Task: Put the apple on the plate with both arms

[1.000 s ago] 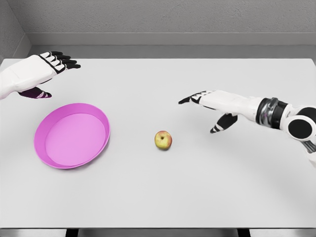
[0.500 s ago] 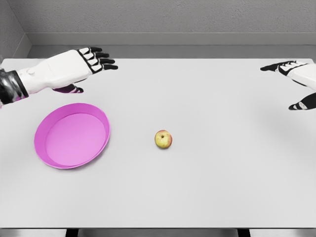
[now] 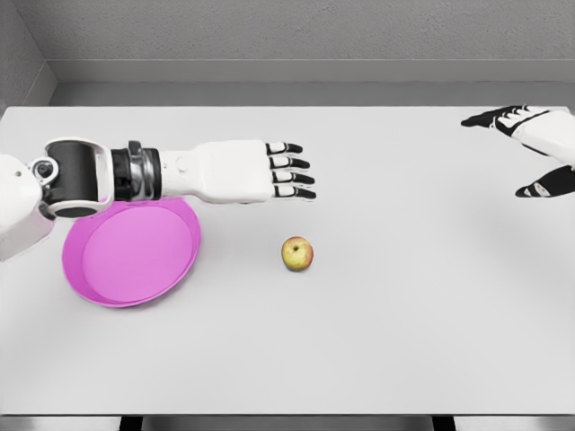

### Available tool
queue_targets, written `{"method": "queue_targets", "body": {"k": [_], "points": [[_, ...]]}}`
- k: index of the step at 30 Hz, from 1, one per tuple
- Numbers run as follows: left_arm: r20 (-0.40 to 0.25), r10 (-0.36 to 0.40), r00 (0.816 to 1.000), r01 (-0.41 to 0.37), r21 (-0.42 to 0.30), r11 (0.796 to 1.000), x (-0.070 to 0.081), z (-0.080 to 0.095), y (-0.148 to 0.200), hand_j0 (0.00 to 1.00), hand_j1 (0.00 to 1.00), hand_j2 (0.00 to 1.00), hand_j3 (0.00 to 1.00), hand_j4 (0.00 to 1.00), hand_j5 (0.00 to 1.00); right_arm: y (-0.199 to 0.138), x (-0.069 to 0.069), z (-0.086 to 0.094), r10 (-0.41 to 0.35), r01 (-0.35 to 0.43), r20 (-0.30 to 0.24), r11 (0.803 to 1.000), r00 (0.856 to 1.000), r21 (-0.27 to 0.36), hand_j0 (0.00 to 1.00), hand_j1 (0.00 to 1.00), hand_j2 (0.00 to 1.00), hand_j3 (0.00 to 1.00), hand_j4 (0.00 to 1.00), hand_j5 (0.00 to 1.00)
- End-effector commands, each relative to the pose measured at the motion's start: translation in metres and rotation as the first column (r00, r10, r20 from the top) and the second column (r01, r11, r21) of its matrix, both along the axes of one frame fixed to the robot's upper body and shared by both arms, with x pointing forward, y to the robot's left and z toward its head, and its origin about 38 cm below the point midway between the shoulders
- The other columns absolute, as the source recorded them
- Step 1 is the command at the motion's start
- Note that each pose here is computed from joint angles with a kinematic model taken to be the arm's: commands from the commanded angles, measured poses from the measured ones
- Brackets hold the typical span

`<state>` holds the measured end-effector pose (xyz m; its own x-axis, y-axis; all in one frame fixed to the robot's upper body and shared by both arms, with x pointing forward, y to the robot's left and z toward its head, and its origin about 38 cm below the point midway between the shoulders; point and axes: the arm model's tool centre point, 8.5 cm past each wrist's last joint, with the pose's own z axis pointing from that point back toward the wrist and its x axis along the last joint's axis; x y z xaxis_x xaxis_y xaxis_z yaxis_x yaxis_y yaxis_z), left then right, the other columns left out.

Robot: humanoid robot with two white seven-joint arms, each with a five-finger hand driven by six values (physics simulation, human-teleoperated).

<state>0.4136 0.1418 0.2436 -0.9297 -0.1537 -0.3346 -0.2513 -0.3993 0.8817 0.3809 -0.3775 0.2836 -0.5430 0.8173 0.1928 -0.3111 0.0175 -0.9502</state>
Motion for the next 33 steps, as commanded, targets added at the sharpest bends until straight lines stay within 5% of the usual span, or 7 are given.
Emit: {"method": "queue_targets", "body": {"k": [1,7,12,16,20,33], "points": [[-0.070,-0.051,0.996,0.052,0.010,0.999,-0.012,-0.019,-0.016,1.00,1.00,1.00,1.00,1.00,1.00,0.000,0.000,0.001,-0.001,0.001,-0.001,1.000,1.000,0.000,1.00,1.00,1.00,1.00,1.00,1.00],[-0.175,-0.098,0.980,0.099,-0.001,0.995,-0.021,-0.028,-0.029,1.00,1.00,1.00,1.00,1.00,1.00,0.002,0.000,0.000,0.006,-0.006,-0.001,1.000,1.000,0.003,1.00,1.00,1.00,1.00,1.00,1.00],[-0.212,-0.067,0.975,0.073,0.017,0.997,-0.011,-0.036,-0.027,1.00,1.00,1.00,1.00,1.00,1.00,0.003,0.000,0.000,0.008,-0.008,-0.001,1.000,1.000,0.004,1.00,1.00,1.00,1.00,1.00,1.00],[-0.214,-0.030,0.976,0.042,0.050,0.998,-0.001,-0.041,-0.021,1.00,1.00,1.00,1.00,1.00,1.00,0.003,0.000,0.000,0.007,-0.007,-0.002,1.000,1.000,0.002,1.00,1.00,1.00,1.00,1.00,1.00],[-0.237,-0.036,0.971,0.061,0.098,0.993,-0.007,-0.054,-0.023,1.00,1.00,1.00,1.00,1.00,1.00,0.003,0.000,0.001,0.008,-0.008,0.002,1.000,1.000,0.002,1.00,1.00,1.00,1.00,1.00,1.00],[-0.254,-0.101,0.962,0.125,0.078,0.989,-0.019,-0.056,-0.048,1.00,1.00,1.00,1.00,1.00,1.00,0.003,-0.001,0.002,0.008,-0.008,0.004,1.000,1.000,0.002,1.00,1.00,1.00,1.00,1.00,1.00]]}}
